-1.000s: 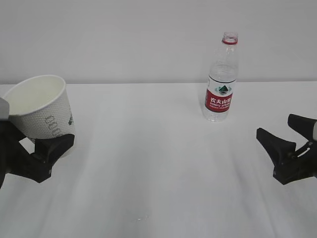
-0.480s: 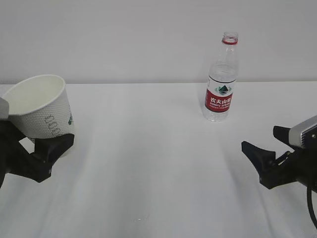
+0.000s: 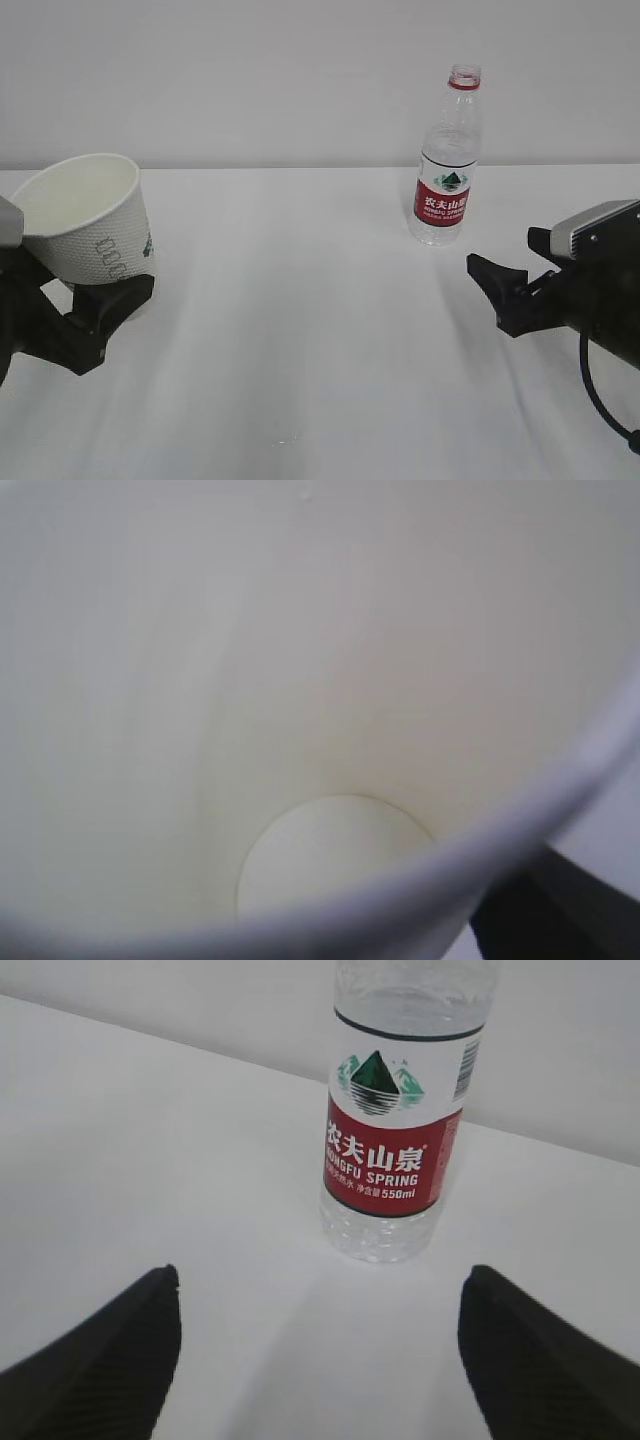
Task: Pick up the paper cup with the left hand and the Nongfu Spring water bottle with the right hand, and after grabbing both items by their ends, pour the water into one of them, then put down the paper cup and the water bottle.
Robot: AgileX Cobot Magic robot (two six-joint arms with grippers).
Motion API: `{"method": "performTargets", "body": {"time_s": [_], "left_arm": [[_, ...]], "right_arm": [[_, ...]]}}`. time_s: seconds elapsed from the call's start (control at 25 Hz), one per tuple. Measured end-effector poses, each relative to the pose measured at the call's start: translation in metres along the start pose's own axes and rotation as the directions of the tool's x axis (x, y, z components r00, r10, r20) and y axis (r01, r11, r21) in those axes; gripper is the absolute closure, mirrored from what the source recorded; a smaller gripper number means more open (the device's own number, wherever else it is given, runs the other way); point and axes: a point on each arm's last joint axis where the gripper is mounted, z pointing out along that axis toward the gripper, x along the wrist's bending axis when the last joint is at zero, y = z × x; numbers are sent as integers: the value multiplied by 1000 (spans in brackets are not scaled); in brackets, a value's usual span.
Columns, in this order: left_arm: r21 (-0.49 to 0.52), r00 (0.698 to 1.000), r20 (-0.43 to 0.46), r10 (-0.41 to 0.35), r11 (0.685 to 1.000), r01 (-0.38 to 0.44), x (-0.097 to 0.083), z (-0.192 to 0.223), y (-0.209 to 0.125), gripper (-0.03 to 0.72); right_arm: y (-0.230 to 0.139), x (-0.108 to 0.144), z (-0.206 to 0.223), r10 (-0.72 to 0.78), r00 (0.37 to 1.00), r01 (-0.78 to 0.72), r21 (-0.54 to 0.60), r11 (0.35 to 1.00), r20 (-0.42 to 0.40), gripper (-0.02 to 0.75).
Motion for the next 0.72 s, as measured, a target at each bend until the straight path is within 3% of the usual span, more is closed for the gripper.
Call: {"method": "performTargets", "body": {"time_s": [0.72], "left_arm": [[43, 999, 19, 26, 999, -27, -2, 0, -4, 119]], "right_arm": [[-16, -15, 56, 44, 999, -44, -11, 999, 1, 78]]}}
